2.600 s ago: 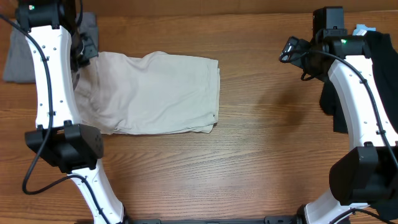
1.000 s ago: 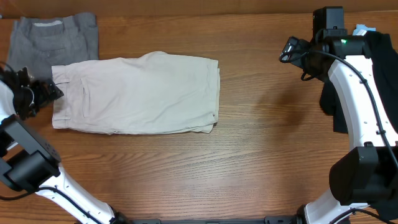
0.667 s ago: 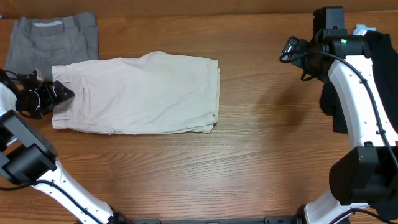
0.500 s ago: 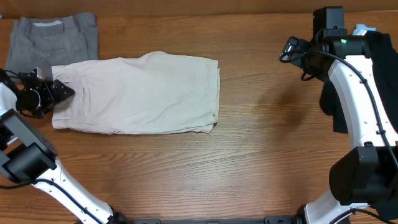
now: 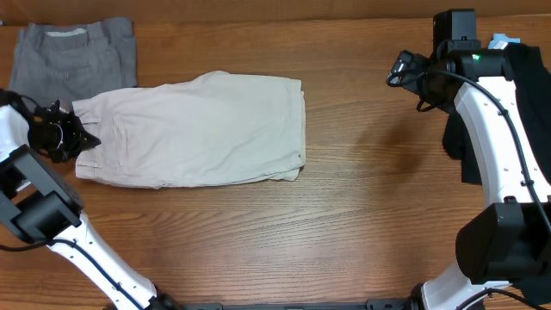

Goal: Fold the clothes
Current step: 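Lift the left end and fold it rightward over the pants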

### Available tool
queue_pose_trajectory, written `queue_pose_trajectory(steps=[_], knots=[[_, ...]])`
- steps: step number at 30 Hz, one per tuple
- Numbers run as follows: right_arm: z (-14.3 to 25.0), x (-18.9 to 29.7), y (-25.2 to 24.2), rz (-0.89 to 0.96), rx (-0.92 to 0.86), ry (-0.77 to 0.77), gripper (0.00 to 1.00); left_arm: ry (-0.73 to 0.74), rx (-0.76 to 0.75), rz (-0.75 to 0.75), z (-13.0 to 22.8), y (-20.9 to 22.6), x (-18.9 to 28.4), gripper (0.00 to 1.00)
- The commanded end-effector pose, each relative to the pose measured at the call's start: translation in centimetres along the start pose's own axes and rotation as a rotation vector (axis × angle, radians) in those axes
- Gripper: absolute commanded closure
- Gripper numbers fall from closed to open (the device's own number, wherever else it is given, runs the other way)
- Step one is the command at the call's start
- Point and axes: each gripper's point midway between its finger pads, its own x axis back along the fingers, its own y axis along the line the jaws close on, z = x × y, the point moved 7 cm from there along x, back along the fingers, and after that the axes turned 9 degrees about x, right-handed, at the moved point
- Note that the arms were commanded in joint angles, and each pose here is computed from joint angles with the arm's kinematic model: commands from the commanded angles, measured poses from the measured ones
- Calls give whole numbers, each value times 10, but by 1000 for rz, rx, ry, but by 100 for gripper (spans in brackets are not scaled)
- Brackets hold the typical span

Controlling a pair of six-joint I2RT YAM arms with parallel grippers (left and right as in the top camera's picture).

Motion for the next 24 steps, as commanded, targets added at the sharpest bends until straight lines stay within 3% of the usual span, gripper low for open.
queue_pose_trajectory(steps=[1, 7, 13, 24], knots=[[-6, 10, 0, -13, -8, -31, 0, -59, 96, -138, -10, -11, 31, 96], [-6, 10, 0, -13, -8, -31, 0, -213, 70, -225, 3, -78, 114, 96], [-6, 10, 0, -13, -8, -30, 0, -389, 27, -297, 44, -148, 177, 96], [-6, 10, 0, -13, -8, -31, 0, -257, -221, -314, 121, -247, 134, 96]])
